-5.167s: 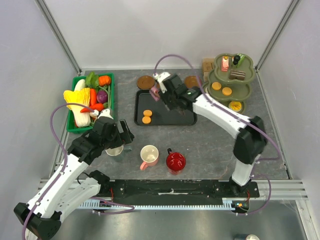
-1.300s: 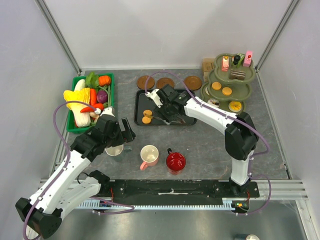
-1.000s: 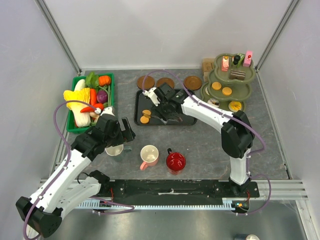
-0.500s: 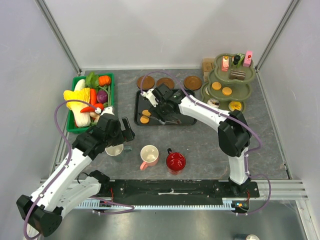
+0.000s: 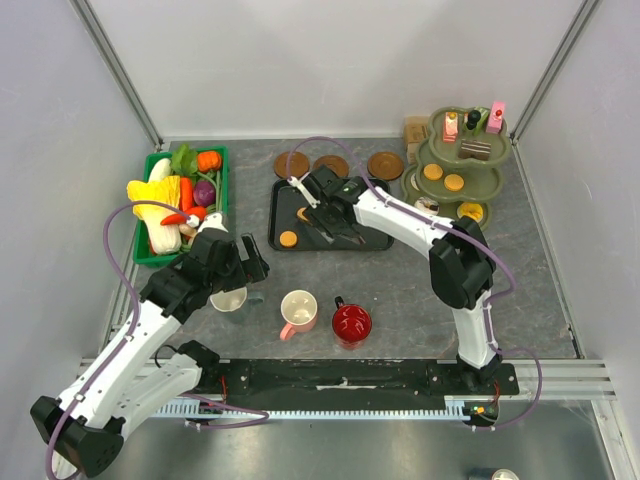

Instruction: Serve the afternoon tea

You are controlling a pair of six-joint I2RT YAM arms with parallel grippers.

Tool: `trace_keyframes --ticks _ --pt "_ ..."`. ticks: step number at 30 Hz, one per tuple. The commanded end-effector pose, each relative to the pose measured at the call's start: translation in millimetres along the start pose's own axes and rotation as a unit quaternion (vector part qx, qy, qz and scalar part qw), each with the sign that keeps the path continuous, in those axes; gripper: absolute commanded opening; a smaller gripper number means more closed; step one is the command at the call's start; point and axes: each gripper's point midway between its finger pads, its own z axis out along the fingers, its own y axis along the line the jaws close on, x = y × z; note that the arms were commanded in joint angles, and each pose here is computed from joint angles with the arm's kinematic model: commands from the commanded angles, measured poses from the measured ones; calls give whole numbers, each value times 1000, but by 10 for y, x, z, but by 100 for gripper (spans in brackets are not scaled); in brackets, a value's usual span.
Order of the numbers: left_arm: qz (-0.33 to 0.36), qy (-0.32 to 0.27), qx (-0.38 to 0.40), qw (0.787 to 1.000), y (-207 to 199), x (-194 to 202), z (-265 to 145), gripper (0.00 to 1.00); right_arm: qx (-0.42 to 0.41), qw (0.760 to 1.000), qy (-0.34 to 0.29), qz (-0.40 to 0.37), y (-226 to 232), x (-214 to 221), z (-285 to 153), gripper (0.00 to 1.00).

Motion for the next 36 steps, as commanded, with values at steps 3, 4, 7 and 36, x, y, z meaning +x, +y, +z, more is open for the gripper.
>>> trace_keyframes --ticks 3,4,7,36 --pt "-3 -31 11 999 -75 -174 -37 99 -6 1000 -13 27 -63 -106 -56 59" --pt "-4 -29 10 1000 -74 -166 -32 99 -12 999 -12 29 -51 -99 -48 58" --pt "-1 -26 8 1000 -70 -151 -14 99 -25 999 -8 38 -49 -79 -2 57" --pt "-6 -33 30 999 -106 -151 -101 99 2 979 -132 153 -477 -204 -882 42"
